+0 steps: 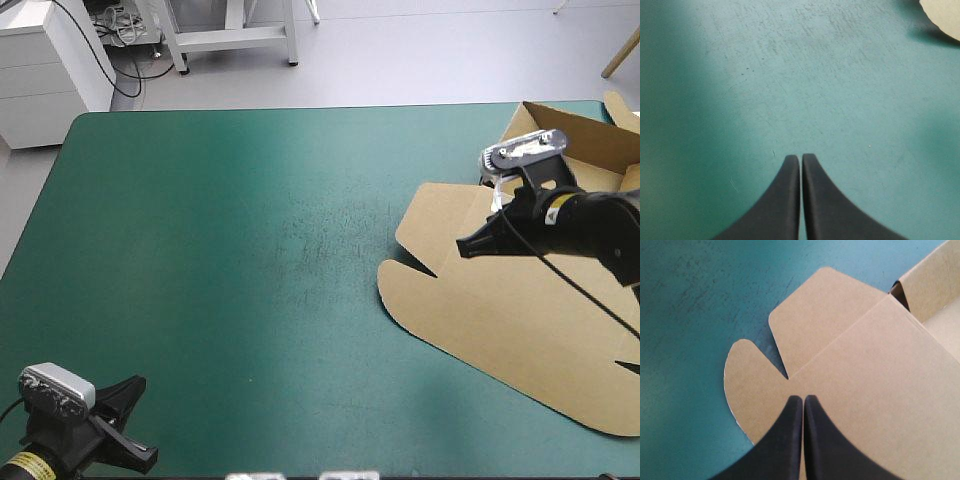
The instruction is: Fold the box
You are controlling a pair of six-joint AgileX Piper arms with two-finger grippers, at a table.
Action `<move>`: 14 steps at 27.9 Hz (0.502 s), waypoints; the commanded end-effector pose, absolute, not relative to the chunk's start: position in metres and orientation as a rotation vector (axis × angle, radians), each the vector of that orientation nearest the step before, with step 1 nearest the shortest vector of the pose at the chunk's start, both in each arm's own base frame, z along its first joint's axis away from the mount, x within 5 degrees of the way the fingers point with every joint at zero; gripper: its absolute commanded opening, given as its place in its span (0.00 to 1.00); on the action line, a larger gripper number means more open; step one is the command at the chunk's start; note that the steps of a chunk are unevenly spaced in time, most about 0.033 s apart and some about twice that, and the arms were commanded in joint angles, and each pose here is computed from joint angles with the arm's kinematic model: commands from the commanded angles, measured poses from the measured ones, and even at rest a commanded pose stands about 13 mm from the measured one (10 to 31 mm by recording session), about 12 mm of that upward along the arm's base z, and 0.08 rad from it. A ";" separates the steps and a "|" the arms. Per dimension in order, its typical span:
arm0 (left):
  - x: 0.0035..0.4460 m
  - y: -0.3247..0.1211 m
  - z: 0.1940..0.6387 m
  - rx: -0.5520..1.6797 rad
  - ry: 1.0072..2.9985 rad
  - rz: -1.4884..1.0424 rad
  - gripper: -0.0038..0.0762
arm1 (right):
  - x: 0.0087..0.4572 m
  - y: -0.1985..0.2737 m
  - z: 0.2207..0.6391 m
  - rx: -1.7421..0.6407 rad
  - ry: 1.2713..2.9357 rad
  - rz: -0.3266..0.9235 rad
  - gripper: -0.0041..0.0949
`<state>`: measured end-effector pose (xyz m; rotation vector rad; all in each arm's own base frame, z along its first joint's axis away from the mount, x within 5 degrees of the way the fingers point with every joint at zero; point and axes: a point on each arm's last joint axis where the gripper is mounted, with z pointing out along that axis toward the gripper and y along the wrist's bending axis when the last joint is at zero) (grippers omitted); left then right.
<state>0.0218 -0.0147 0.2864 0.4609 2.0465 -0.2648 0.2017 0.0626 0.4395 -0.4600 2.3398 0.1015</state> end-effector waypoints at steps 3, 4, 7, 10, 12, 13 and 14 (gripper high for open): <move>0.024 -0.016 0.298 0.437 1.981 -0.298 0.04 | 0.164 0.052 0.427 -0.402 2.174 0.113 0.03; 0.024 -0.016 0.298 0.437 1.981 -0.298 0.04 | 0.161 0.051 0.420 -0.401 2.164 0.114 0.03; 0.024 -0.016 0.298 0.437 1.981 -0.298 0.04 | 0.145 0.046 0.402 -0.396 2.118 0.121 0.02; 0.024 -0.016 0.298 0.437 1.981 -0.298 0.04 | 0.132 0.042 0.383 -0.391 2.078 0.126 0.02; 0.024 -0.016 0.298 0.437 1.981 -0.298 0.04 | 0.125 0.039 0.370 -0.390 2.065 0.128 0.02; 0.024 -0.016 0.298 0.437 1.981 -0.298 0.04 | 0.121 0.038 0.362 -0.390 2.064 0.129 0.02; 0.024 -0.016 0.298 0.437 1.981 -0.298 0.04 | 0.118 0.037 0.354 -0.391 2.065 0.129 0.02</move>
